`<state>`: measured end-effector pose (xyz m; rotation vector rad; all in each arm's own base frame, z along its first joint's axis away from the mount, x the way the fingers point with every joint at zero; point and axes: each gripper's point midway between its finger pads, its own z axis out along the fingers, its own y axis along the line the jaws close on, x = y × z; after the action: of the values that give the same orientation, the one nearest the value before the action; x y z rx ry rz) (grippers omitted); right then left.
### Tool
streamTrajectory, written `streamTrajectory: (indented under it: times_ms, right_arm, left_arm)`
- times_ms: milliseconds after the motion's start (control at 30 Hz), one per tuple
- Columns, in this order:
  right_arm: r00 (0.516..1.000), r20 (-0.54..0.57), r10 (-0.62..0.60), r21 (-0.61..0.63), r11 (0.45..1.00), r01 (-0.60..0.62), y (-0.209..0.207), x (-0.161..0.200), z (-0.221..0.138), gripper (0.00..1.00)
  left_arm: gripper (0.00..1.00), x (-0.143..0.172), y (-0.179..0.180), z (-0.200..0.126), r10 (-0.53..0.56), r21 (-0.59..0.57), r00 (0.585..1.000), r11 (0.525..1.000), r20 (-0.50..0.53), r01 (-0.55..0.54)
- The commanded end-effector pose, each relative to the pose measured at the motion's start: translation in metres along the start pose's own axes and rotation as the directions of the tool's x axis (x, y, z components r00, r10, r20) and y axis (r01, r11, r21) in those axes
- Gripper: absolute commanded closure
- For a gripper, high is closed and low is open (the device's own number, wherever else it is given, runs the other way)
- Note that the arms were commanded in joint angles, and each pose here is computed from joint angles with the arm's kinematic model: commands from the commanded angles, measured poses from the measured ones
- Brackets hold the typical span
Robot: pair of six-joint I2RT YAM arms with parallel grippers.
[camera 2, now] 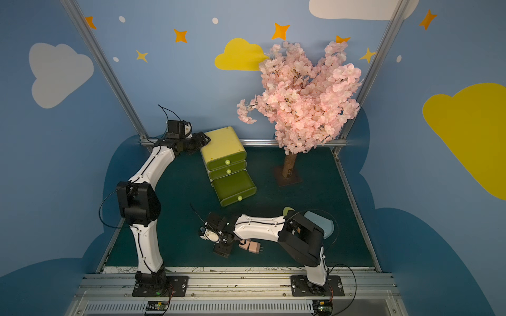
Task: Place the plugs into the drawer by color
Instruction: Pick up the plug from the center of the board.
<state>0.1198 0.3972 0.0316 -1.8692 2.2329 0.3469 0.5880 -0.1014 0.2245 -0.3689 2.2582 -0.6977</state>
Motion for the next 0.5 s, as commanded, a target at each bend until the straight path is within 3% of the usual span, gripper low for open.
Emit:
streamTrajectory:
  times_ms: [0, 467]
  right_arm:
    - [1.000, -0.019, -0.015, 0.014, 1.000, 0.015, -0.0024, -0.0020, 0.0030, 0.31]
    - [1.000, -0.007, 0.003, 0.023, 1.000, -0.003, -0.0082, -0.0064, 0.0004, 0.54]
  left_arm:
    - [0.19, 0.0580, 0.0265, 0.0140, -0.022, -0.100, 0.982, 0.995, -0.186, 0.004]
    - [0.19, 0.0598, 0.0269, 0.0165, -0.025, -0.102, 0.982, 0.995, -0.189, 0.005]
